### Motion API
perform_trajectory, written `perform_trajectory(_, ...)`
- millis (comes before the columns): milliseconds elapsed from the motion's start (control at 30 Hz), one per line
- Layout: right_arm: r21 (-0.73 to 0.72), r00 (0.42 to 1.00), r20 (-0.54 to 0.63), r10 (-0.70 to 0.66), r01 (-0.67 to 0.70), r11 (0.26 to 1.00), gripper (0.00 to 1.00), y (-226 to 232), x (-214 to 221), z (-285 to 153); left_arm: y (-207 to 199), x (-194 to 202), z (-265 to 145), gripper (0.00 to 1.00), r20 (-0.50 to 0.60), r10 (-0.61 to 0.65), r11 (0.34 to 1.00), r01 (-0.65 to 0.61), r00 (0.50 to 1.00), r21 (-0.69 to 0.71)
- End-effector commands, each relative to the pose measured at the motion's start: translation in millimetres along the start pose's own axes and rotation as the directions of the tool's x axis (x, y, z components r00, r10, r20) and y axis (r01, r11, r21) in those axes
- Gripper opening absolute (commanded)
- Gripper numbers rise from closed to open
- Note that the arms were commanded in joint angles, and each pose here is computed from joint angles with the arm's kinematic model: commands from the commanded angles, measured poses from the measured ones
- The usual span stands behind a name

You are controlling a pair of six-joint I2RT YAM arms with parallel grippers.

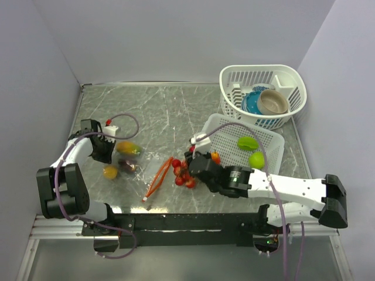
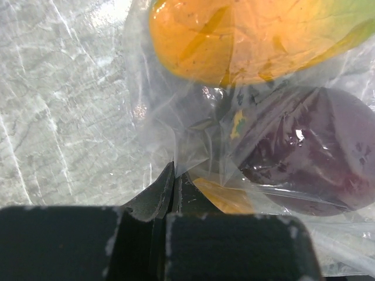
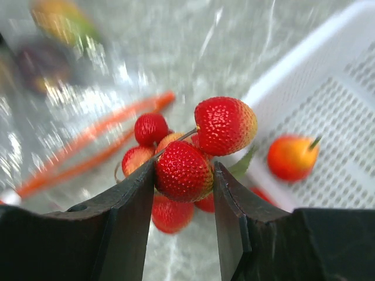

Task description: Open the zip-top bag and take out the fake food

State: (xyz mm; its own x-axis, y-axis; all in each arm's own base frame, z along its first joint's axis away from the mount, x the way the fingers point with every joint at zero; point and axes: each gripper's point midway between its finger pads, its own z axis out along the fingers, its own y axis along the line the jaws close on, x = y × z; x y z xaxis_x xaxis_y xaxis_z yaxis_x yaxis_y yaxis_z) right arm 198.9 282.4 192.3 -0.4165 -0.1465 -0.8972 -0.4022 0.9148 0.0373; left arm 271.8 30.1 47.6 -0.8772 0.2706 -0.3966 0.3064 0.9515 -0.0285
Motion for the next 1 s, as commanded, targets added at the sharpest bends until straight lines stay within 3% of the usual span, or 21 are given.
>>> perform_trajectory(0, -0.026, 0.982, 0.170, 0.083, -0.080, 0.996, 0.29, -14.1, -81.1, -13.4, -3.5, -1.4, -5.3, 0.01, 0.034, 0.012, 1.000, -0.013, 0.999, 0.008)
perform_trajectory(100, -0.008, 0.971, 0.218, 0.103, -0.104, 0.995, 0.29, -28.9, -103.5, -21.2, -4.7, 1.7, -4.8, 0.01, 0.029, 0.016, 1.000, -0.016, 0.999, 0.011)
perform_trajectory(233, 0.151, 0.957, 0.263, 0.124, -0.168, 0.974, 0.28, -80.1, -112.9, -24.4, -5.3, 1.9, -6.6, 0.01, 0.033, 0.017, 1.000, -0.017, 0.999, 0.011)
perform_trajectory(433, 0.368, 0.944, 0.285, 0.166, -0.268, 0.890, 0.28, -153.5, -90.6, -25.4, -9.1, -0.1, -9.6, 0.01, 0.040, 0.012, 1.000, -0.013, 0.999, 0.027)
perform_trajectory(600, 0.404, 0.951, 0.252, 0.181, -0.273, 0.873, 0.30, -173.0, -75.1, -17.6, -12.3, 2.1, -9.6, 0.01, 0.037, 0.010, 0.999, -0.011, 0.999, 0.038)
perform_trajectory(633, 0.409, 0.954, 0.239, 0.181, -0.268, 0.872, 0.35, -174.0, -71.7, -15.1, -12.1, 1.7, -10.3, 0.01, 0.040, 0.009, 0.999, -0.010, 0.999, 0.037)
perform_trajectory(667, 0.427, 0.964, 0.198, 0.176, -0.246, 0.870, 0.61, -175.9, -61.7, -9.8, -12.1, 1.3, -10.9, 0.01, 0.043, 0.007, 0.999, -0.008, 0.999, 0.036)
perform_trajectory(700, 0.427, 0.969, 0.172, 0.177, -0.235, 0.873, 0.75, -174.5, -56.5, -6.8, -12.8, 0.9, -11.5, 0.01, 0.044, 0.009, 0.999, -0.011, 0.999, 0.038)
perform_trajectory(733, 0.434, 0.971, 0.157, 0.177, -0.229, 0.871, 1.00, -174.6, -52.6, -5.3, -12.6, 0.7, -11.8, 0.01, 0.044, 0.008, 0.999, -0.010, 0.999, 0.039)
perform_trajectory(967, 0.365, 0.960, 0.150, 0.237, -0.277, 0.889, 1.00, -169.5, -41.9, -23.9, -11.9, 0.8, -11.5, 0.01, 0.042, 0.011, 0.999, -0.012, 0.999, 0.037)
